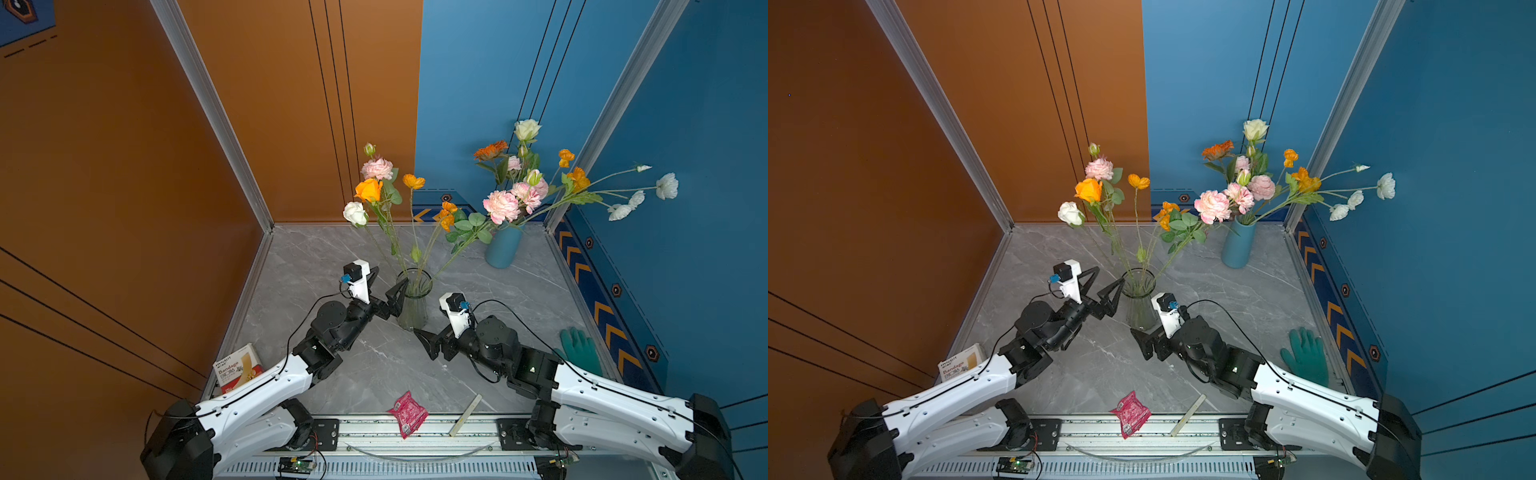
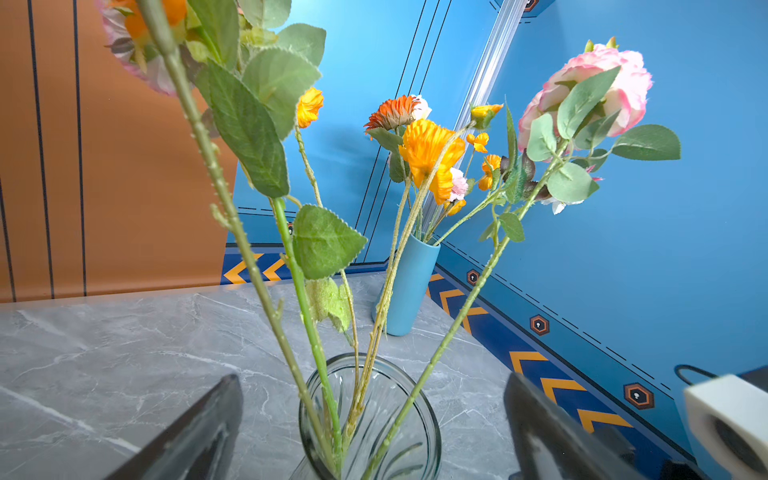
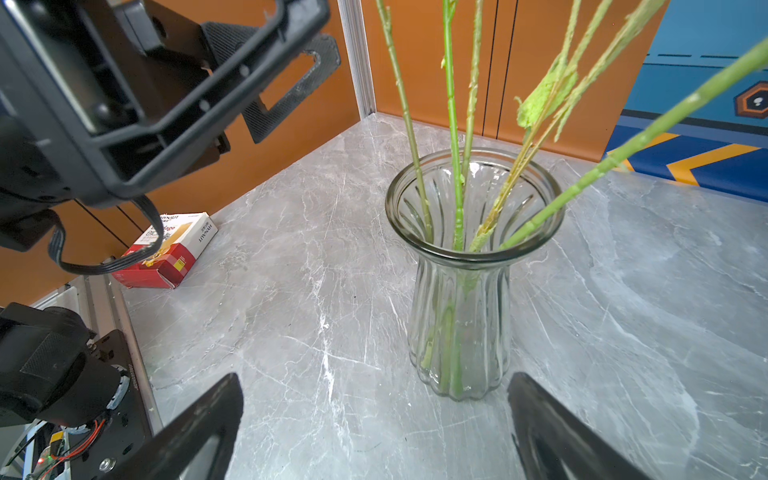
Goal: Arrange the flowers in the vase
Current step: 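Open the left gripper and draw both grippers back from the vase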
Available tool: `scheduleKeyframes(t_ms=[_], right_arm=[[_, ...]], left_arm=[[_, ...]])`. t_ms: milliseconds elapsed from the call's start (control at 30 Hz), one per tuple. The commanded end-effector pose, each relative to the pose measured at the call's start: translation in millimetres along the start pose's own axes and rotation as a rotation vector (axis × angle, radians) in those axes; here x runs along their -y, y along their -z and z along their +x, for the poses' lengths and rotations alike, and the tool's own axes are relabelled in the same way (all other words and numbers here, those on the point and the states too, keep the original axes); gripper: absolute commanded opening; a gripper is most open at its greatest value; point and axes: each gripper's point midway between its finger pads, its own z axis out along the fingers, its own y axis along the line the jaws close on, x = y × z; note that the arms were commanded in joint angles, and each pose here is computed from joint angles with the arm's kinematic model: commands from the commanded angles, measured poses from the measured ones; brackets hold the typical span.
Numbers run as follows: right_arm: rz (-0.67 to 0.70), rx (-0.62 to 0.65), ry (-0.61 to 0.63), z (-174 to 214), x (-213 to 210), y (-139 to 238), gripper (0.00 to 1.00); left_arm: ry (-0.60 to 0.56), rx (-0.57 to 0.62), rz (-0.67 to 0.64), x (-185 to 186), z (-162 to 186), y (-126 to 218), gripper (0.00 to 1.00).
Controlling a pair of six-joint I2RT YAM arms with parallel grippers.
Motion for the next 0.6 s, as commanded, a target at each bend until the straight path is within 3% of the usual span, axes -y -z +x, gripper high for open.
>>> scheduleKeyframes(t_ms=[0,233,433,567], right_arm=[[0.0,0.024,-0.02,-5,2,4,1.0],[0.059,0.027,-0.021,-4,18,17,1.0],[0.191,0.029,-0.079,0,55,36,1.0],[0.247,0.066,-0.109,-1,74,60,1.0]], left_arm=[[-0.03,-0.062,0.001,-5,13,10,0.98],[-0.055,-0.147,0.009,-13,24,37,0.98],[-0.076,-0.24,0.001,-23,36,63,0.98],[-0.101,-0.26,-0.064,-37,37,81,0.98]])
